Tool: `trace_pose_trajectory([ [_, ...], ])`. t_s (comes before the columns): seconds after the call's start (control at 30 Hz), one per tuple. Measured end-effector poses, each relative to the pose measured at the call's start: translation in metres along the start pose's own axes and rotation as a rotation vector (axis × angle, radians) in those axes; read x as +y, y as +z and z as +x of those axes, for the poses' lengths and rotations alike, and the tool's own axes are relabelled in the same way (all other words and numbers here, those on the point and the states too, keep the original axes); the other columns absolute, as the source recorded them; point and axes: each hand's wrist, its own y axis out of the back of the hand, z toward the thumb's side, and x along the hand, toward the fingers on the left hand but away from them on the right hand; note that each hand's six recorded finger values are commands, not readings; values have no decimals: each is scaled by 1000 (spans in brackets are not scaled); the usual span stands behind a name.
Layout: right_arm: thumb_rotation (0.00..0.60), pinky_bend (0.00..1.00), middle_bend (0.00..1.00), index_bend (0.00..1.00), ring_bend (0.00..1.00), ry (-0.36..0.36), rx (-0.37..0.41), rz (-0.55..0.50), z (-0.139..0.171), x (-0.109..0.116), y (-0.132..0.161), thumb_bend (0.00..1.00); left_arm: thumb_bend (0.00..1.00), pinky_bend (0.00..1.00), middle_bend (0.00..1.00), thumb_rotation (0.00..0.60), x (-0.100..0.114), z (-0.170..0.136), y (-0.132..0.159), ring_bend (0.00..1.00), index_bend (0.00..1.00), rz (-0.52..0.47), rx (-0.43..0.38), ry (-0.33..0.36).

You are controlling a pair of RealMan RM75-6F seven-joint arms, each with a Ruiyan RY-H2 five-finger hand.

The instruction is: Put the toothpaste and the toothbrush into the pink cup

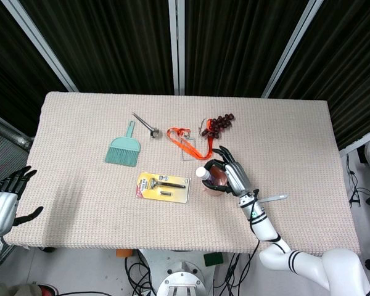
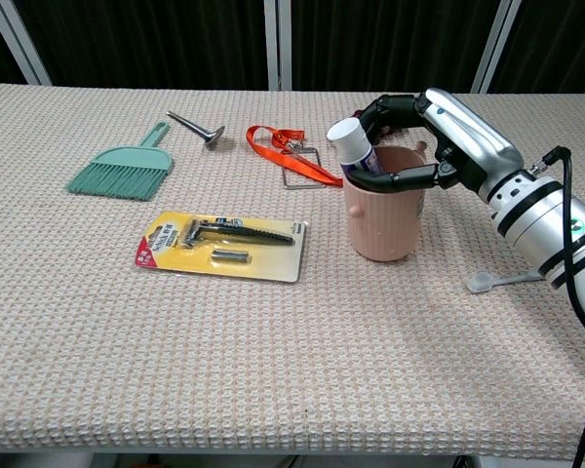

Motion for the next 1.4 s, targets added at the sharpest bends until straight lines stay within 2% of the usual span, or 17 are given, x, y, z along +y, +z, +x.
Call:
trace_pose_trajectory([
  [0.27, 600, 0, 396, 379, 43, -3, 1, -13, 3, 5, -3, 353, 145, 219, 77, 597, 2, 0, 2, 108, 129, 4, -3, 3],
  [0.4, 600, 0, 364, 331, 26, -17, 3, -13, 4, 12, -4, 333, 145, 220, 77, 597, 2, 1, 4, 107, 128, 5, -5, 2],
  [0.63, 600, 0, 345, 308, 16, -56, 5, -18, 4, 29, -5, 335, 145, 220, 77, 593, 1, 3, 7, 108, 129, 6, -12, -5],
  [0.9, 600, 0, 290, 230, 0, -107, 42, -41, 9, 55, 4, 332, 145, 220, 77, 594, 3, 3, 9, 107, 129, 10, -13, -1],
  [1.03, 600, 0, 290, 228, 0, -174, 75, -32, 20, 83, 11, 333, 145, 220, 77, 595, 4, 3, 10, 107, 128, 12, -14, 1],
  [1.13, 600, 0, 316, 235, 15, -188, 70, 44, 32, 105, 8, 352, 145, 220, 77, 593, 4, 3, 10, 108, 128, 14, -14, 0],
  [1.23, 600, 0, 370, 298, 52, -133, 34, 195, 46, 122, 1, 371, 144, 220, 77, 594, 4, 3, 11, 108, 128, 15, -15, -2],
  [1.3, 600, 0, 379, 368, 76, -87, 2, 322, 58, 133, -3, 379, 145, 220, 77, 595, 3, 4, 12, 108, 128, 15, -16, -3],
  [1.4, 600, 0, 364, 408, 81, 4, -57, 504, 79, 146, -7, 387, 145, 220, 77, 594, 2, 4, 14, 108, 128, 12, -19, -4],
])
